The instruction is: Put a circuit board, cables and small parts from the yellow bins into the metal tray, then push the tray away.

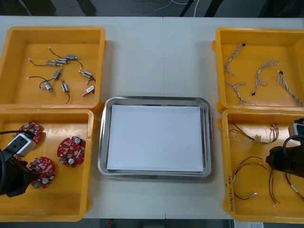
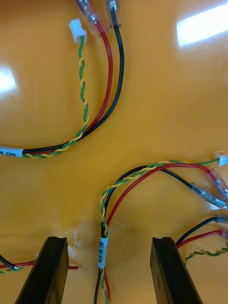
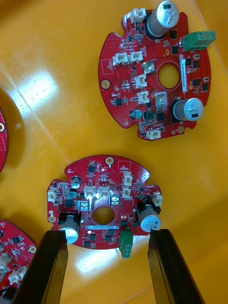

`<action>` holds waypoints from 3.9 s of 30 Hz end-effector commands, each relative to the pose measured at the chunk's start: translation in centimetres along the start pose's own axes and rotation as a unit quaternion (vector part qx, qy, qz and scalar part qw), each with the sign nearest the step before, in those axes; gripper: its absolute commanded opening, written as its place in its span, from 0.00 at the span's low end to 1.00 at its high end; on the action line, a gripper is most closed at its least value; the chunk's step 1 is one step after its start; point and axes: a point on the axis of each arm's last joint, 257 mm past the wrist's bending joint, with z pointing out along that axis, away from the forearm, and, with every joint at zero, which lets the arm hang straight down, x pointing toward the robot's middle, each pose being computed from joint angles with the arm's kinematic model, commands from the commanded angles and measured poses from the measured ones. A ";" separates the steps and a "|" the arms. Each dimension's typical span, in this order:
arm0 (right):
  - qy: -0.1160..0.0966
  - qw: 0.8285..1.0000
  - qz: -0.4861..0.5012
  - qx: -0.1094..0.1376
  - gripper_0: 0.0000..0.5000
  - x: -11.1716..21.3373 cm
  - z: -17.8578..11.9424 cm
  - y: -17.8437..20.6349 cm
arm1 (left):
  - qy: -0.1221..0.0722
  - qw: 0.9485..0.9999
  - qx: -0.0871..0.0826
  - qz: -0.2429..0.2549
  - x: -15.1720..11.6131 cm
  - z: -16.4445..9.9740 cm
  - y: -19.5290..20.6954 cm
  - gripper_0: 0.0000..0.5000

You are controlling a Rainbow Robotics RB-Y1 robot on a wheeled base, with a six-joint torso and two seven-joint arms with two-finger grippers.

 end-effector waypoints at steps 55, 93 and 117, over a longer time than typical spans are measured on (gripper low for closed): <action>-0.006 1.000 0.026 -0.015 0.00 1.5 1.7 0.4 | 0.032 0.995 0.013 0.097 6.1 3.1 -1.9 1.00; -0.002 0.999 -0.053 0.000 0.00 -8.0 -13.5 -2.5 | 0.023 0.994 0.012 0.106 4.8 4.0 -1.5 0.00; -0.004 0.969 -0.244 -0.028 0.00 -9.5 -18.0 5.1 | 0.017 0.995 0.009 0.103 4.1 3.0 -1.1 0.00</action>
